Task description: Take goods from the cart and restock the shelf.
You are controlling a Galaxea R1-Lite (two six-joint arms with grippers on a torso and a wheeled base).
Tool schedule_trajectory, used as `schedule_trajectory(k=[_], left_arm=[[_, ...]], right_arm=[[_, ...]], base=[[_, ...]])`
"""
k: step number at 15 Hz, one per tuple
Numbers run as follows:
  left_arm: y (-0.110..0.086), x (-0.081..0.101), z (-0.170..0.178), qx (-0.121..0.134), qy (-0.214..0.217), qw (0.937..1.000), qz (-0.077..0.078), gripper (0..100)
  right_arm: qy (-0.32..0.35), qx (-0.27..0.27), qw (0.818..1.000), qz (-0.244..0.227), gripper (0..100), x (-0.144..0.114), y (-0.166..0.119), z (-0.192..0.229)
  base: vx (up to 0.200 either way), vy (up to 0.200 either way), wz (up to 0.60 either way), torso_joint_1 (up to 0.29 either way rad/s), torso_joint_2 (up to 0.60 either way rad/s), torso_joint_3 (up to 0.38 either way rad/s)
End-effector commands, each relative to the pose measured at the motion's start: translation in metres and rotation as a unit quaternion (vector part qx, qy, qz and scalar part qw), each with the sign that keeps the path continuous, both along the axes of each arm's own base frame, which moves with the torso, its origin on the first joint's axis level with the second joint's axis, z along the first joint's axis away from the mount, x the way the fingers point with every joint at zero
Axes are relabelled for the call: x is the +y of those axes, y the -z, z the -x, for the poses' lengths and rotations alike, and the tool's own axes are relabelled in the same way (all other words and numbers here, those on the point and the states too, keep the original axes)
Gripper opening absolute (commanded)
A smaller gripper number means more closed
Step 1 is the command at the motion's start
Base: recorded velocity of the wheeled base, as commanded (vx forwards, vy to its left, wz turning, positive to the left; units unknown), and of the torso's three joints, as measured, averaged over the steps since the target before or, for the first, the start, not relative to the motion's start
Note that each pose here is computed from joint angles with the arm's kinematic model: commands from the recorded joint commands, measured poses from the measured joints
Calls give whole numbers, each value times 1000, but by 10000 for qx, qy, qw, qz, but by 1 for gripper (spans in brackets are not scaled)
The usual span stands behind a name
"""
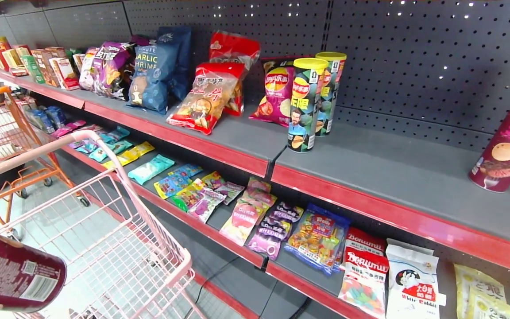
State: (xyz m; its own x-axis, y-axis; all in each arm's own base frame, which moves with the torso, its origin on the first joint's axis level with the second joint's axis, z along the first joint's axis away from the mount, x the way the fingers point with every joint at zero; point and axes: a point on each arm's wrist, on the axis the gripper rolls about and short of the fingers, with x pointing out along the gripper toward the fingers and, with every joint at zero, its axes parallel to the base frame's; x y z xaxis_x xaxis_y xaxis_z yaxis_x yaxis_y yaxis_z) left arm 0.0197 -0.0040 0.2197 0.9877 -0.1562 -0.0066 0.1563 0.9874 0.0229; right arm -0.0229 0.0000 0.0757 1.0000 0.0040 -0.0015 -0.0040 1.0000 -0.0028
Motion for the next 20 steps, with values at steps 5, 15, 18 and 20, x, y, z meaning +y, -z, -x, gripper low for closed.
schedule_trajectory(k=[5, 15, 18, 20], left_arm=[[12, -3, 14, 21, 7, 9999, -117, 0], [17, -4, 19, -28, 30, 9998, -192, 0], [17, -4, 20, -28, 30, 9998, -192, 0], [17, -4, 20, -28, 30, 9998, -192, 0]], right_arm=[[-3, 0, 10000, 2, 100, 0, 0, 0], [-3, 0, 10000, -6, 100, 0, 0, 0], [-3, 0, 10000, -6, 100, 0, 0, 0], [5, 0, 10000, 2, 100, 0, 0, 0]], base=[[0, 0, 0, 228, -563, -340], [0, 0, 0, 169, -380, -215], [0, 0, 0, 32, -89, -45], [0, 0, 0, 0, 0, 0]])
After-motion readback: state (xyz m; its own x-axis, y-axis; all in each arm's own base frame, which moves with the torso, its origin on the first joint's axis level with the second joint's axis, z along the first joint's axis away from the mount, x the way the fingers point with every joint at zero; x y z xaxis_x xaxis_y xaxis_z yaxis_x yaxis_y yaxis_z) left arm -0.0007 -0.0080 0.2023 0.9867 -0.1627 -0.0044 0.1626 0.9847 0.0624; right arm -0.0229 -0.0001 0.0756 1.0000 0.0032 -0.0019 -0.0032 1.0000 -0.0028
